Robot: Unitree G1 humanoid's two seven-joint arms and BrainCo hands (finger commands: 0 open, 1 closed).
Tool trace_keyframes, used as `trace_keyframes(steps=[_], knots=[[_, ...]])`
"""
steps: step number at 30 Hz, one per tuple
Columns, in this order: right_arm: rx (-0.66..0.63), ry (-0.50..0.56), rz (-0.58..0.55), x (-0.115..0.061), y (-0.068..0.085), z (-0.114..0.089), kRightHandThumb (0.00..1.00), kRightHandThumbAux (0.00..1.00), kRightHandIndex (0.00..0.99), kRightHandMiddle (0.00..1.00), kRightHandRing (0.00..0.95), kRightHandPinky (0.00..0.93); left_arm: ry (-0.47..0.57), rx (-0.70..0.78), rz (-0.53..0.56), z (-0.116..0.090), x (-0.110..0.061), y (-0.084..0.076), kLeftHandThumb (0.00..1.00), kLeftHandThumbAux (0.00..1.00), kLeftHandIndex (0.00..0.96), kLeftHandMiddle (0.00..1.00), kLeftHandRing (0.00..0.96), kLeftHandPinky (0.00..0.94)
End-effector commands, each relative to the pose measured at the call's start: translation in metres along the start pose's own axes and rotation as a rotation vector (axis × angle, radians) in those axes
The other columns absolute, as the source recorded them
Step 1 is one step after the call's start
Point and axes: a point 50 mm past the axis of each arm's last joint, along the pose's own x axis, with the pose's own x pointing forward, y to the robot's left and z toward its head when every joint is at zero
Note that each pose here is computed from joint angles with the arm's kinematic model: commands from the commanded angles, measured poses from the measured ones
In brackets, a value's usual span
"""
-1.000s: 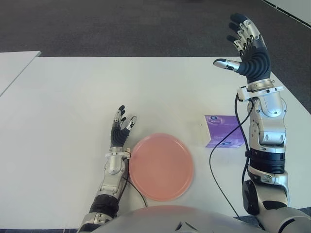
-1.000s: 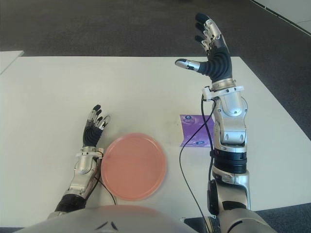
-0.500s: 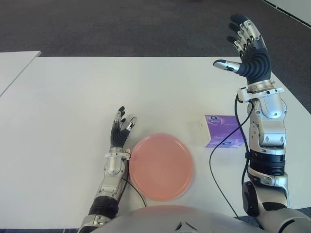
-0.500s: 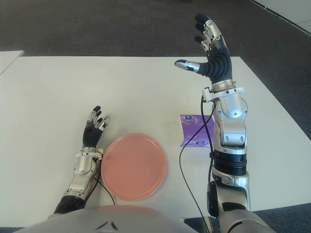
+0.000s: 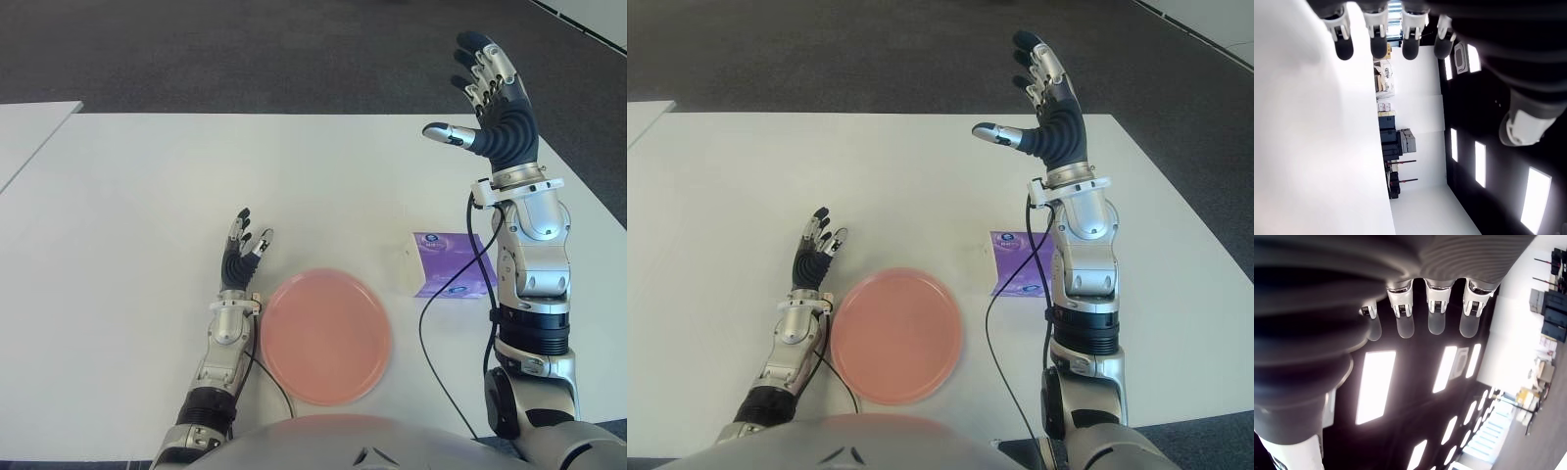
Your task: Put the tissue paper into the plate.
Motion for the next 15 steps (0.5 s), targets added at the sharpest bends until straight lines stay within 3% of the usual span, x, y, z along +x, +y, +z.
trace_keyframes(steps=[1,15], knots=[[0.003,0.023,-0.002,-0.0008,0.0022,-0.0038,0.267,0.786,0.097,0.016,0.0,0.0,-0.008,0.025,0.005,0.0025,0.006,0.0046,0.006,0.475,0.0,0.0,0.0,0.0],[0.004,0.024,-0.002,-0.0002,0.0049,-0.0051,0.267,0.786,0.097,0.016,0.0,0.0,-0.017,0.026,0.013,0.0057,0.0103,0.0059,0.0,0.491,0.0,0.0,0.0,0.0]])
